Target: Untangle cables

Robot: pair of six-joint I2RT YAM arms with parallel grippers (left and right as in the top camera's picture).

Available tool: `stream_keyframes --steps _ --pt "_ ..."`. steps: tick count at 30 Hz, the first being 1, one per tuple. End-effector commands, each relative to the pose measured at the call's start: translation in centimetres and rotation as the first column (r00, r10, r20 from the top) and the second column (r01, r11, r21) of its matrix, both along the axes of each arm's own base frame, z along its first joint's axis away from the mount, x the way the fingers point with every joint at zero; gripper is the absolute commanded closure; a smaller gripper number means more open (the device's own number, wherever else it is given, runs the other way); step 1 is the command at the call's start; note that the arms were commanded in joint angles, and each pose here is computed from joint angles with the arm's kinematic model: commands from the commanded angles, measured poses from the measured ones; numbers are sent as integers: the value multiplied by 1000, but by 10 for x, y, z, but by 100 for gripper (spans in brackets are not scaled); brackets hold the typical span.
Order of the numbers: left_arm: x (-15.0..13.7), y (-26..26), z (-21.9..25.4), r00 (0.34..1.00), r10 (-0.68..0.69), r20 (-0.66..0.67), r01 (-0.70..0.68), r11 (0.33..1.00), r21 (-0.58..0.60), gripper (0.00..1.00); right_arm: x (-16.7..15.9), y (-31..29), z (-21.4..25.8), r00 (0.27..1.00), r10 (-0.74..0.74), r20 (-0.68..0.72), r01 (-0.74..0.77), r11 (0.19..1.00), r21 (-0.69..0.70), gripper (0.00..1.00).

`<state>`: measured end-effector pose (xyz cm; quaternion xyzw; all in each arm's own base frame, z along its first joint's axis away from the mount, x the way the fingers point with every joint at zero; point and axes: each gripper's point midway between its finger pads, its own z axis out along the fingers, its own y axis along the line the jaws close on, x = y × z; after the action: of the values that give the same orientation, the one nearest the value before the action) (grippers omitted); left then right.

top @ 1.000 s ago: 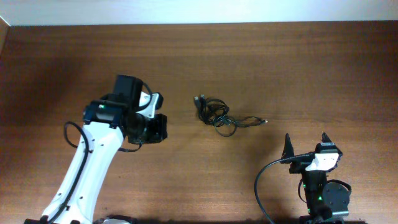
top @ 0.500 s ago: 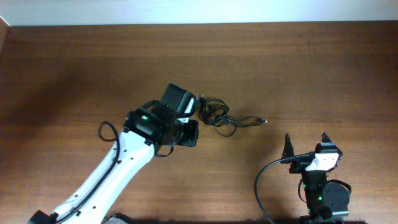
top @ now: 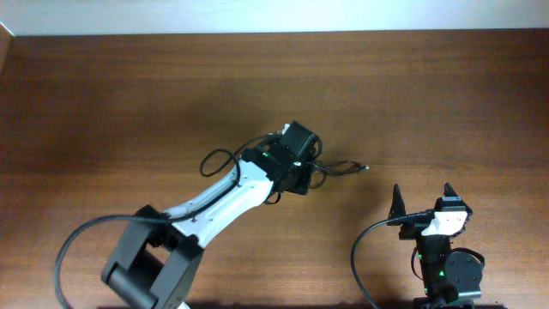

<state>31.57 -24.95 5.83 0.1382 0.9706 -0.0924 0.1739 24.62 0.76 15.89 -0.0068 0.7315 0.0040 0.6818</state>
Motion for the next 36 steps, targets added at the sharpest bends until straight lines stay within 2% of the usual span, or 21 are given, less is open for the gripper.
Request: stream_keyframes --steps 1,2,4,5,11,14,15,31,33,36 --pt "11 -2 -23 1000 17 2 -17 999 32 48 0 -1 -3 1000 -7 -6 7 1000 2 1" --pt "12 -2 -26 1000 17 1 -17 999 34 49 0 -1 -3 1000 -7 -6 7 1000 2 1" --pt "15 -5 -28 1000 17 9 -18 999 28 70 0 -1 -3 1000 -7 -6 7 1000 2 1" --pt "16 -6 -27 1000 17 14 -18 1000 22 74 0 -1 -3 1000 -7 -6 7 1000 2 1" --pt "19 -8 -25 1000 18 26 -18 1000 13 75 0 -1 -3 1000 -7 -6 7 1000 2 1" --pt "20 -9 -24 999 18 34 -18 1000 7 94 0 -1 -3 1000 -7 -6 7 1000 2 1" --pt "20 -9 -25 999 18 33 -18 1000 7 97 0 -1 -3 1000 -7 -6 7 1000 2 2" --pt "19 -8 -23 999 17 30 -18 1000 9 100 0 -1 -3 1000 -7 -6 7 1000 2 1" --pt "20 -9 -15 999 18 47 -18 1000 -5 100 0 -1 -3 1000 -7 -6 7 1000 2 1" --pt "24 -12 24 991 -14 131 21 999 -48 100 0 -1 -3 1000 -7 -6 7 1000 2 1"
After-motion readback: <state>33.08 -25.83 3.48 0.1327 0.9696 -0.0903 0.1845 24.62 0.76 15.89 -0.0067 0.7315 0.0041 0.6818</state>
